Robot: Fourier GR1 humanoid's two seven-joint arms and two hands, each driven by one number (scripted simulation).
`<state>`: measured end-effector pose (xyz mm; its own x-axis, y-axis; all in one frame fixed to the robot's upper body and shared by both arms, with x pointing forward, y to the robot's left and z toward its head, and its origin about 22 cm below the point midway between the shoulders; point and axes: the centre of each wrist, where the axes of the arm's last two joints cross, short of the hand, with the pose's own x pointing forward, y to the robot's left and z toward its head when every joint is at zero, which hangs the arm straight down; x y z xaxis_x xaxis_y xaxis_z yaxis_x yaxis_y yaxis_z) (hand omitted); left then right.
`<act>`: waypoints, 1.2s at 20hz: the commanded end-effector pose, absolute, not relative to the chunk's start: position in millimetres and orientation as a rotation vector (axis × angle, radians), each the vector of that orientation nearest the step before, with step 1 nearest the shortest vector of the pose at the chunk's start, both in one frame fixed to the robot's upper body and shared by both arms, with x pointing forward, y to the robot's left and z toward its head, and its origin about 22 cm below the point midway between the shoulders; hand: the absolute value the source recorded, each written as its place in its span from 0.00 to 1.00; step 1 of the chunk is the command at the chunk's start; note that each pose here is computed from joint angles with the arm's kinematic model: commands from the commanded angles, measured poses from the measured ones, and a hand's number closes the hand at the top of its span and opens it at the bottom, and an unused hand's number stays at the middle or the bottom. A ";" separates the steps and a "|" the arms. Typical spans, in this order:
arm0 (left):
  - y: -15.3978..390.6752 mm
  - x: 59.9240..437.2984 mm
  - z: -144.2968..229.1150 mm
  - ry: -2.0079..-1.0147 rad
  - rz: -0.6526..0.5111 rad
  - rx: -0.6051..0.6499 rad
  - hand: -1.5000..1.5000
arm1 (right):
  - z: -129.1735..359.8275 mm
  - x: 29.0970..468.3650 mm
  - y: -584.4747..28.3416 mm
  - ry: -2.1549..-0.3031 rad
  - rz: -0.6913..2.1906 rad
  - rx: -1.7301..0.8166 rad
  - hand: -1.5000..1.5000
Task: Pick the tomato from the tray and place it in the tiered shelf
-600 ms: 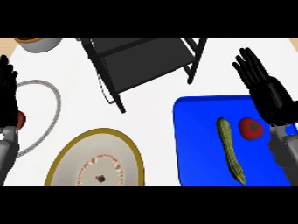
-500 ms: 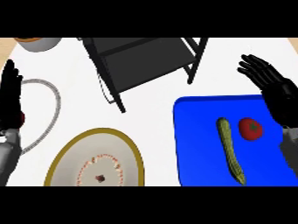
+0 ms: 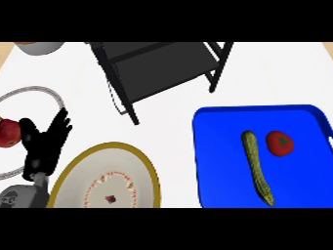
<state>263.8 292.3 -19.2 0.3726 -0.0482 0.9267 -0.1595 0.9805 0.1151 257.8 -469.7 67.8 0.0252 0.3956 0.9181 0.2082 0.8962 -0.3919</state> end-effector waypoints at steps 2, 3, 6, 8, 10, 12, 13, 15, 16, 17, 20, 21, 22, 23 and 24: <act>297.4 262.4 -18.4 -1.116 0.047 0.097 0.50 | 44.0 217.2 -527.3 -1.557 0.152 -0.441 0.00; 301.1 244.5 -32.4 -1.121 0.036 0.089 0.50 | 47.2 208.0 -540.8 -1.553 0.191 -0.426 0.00; 273.4 240.1 -50.3 -1.114 0.042 0.085 0.50 | 54.0 207.2 -540.5 -1.554 0.349 -0.328 0.00; 315.4 247.4 -29.9 -1.099 0.061 0.099 0.50 | 78.5 212.0 -541.2 -1.525 0.410 -0.266 0.00; 290.3 241.9 -32.9 -1.107 0.053 0.090 0.50 | 85.2 218.8 -536.0 -1.492 0.469 -0.256 0.00; 289.0 251.9 -24.2 -1.110 0.059 0.104 0.50 | 103.2 228.2 -512.4 -1.456 0.577 -0.213 0.00; 293.9 245.7 -31.8 -1.112 0.059 0.114 0.50 | 99.0 219.7 -507.8 -1.447 0.586 -0.210 0.00; 281.4 249.0 -20.6 -1.107 0.071 0.111 0.50 | 129.5 234.0 -504.1 -1.395 0.630 -0.254 0.00; 288.2 254.3 -24.0 -1.102 0.046 0.094 0.50 | 144.0 245.2 -505.3 -1.369 0.667 -0.300 0.00; 304.5 255.4 -26.4 -1.116 0.073 0.113 0.50 | 126.5 245.0 -479.5 -1.343 0.684 -0.307 0.00; 292.5 248.0 -28.9 -1.105 0.065 0.106 0.50 | 150.7 247.8 -454.8 -1.304 0.646 -0.370 0.00; 294.7 222.3 -36.2 -1.088 0.040 0.102 0.50 | 145.8 249.1 -451.0 -1.280 0.622 -0.396 0.00; 297.6 246.8 -20.7 -1.122 0.046 0.111 0.50 | 164.5 256.3 -437.0 -1.267 0.634 -0.432 0.00; 292.3 249.8 -30.3 -1.100 0.066 0.107 0.50 | 158.8 259.2 -420.3 -1.263 0.622 -0.429 0.00; 299.1 249.8 -24.7 -1.110 0.039 0.094 0.50 | 163.6 258.9 -417.3 -1.256 0.600 -0.440 0.00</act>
<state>248.5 295.4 -21.8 0.4209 -0.0147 0.9070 -0.0940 0.9938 0.0597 253.3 -449.6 149.1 0.1404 0.6287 0.7649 -0.2117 0.7737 -0.5971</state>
